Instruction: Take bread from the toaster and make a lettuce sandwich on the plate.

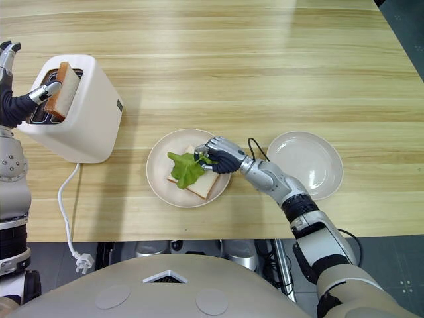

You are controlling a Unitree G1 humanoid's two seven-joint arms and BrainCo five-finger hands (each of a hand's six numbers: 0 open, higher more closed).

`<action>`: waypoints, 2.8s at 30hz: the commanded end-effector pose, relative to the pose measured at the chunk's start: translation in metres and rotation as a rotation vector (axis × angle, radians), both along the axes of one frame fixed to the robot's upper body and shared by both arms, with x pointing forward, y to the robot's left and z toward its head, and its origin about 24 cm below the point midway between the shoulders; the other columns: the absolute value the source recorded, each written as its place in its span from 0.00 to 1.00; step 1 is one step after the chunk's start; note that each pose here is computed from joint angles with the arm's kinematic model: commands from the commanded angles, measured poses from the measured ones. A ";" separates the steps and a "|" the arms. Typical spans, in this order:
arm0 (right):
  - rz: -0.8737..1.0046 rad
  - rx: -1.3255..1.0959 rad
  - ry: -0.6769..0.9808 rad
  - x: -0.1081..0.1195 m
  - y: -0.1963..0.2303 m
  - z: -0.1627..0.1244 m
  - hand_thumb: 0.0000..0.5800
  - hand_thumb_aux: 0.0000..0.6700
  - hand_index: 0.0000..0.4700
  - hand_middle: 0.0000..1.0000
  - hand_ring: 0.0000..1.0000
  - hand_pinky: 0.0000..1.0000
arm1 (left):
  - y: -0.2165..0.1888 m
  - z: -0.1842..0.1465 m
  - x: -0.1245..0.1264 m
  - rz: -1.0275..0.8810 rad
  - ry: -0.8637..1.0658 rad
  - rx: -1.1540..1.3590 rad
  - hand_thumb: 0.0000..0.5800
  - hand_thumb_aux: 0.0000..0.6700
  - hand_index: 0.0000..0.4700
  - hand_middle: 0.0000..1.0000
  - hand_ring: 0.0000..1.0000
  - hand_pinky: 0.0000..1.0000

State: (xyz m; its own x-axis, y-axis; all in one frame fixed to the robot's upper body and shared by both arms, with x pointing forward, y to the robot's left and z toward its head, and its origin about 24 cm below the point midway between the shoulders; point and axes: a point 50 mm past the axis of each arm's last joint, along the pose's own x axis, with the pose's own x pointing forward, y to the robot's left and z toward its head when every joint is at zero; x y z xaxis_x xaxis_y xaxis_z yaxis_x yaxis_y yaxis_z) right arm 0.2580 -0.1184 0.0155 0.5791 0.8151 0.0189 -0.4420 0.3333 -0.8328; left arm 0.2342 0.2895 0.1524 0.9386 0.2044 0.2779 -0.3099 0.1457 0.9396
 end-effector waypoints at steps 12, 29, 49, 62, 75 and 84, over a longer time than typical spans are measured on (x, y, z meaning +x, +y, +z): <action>-0.029 -0.017 -0.033 0.005 -0.008 0.011 0.00 0.00 0.00 1.00 1.00 1.00 | 0.007 -0.019 0.000 0.057 0.096 -0.021 0.00 0.00 0.00 0.00 0.00 0.00; -0.230 -0.006 -0.278 0.041 -0.050 0.068 0.00 0.00 0.00 0.00 0.00 0.00 | -0.008 -0.052 0.012 0.069 0.260 0.003 1.00 1.00 0.98 0.00 0.00 0.00; -0.315 0.111 -0.372 0.039 -0.055 0.077 0.00 0.00 0.00 0.00 0.00 0.00 | -0.057 0.060 0.018 -0.184 -0.341 0.003 1.00 1.00 0.98 1.00 1.00 1.00; -0.415 0.205 -0.427 0.041 -0.076 0.093 0.00 0.00 0.00 0.00 0.00 0.00 | -0.129 0.033 0.024 -0.839 0.063 -0.493 1.00 1.00 0.98 1.00 1.00 1.00; -0.469 0.237 -0.378 0.042 -0.088 0.088 0.00 0.00 0.00 0.00 0.00 0.00 | -0.159 -0.075 0.066 -1.238 1.026 -0.706 1.00 1.00 0.98 1.00 1.00 1.00; -0.468 0.222 -0.346 0.042 -0.086 0.081 0.00 0.00 0.00 0.00 0.00 0.00 | -0.175 -0.094 0.083 -1.253 1.175 -0.685 1.00 1.00 0.98 1.00 1.00 1.00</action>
State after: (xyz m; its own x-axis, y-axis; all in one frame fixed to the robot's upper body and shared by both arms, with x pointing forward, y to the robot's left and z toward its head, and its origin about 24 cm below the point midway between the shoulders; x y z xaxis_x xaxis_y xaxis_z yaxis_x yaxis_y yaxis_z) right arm 0.3007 -0.2058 0.1010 0.7952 0.4246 0.4329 0.0985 0.6140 -0.7831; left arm 0.3144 0.1130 0.0638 0.2561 -0.9113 -0.3224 0.9518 0.1795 0.2487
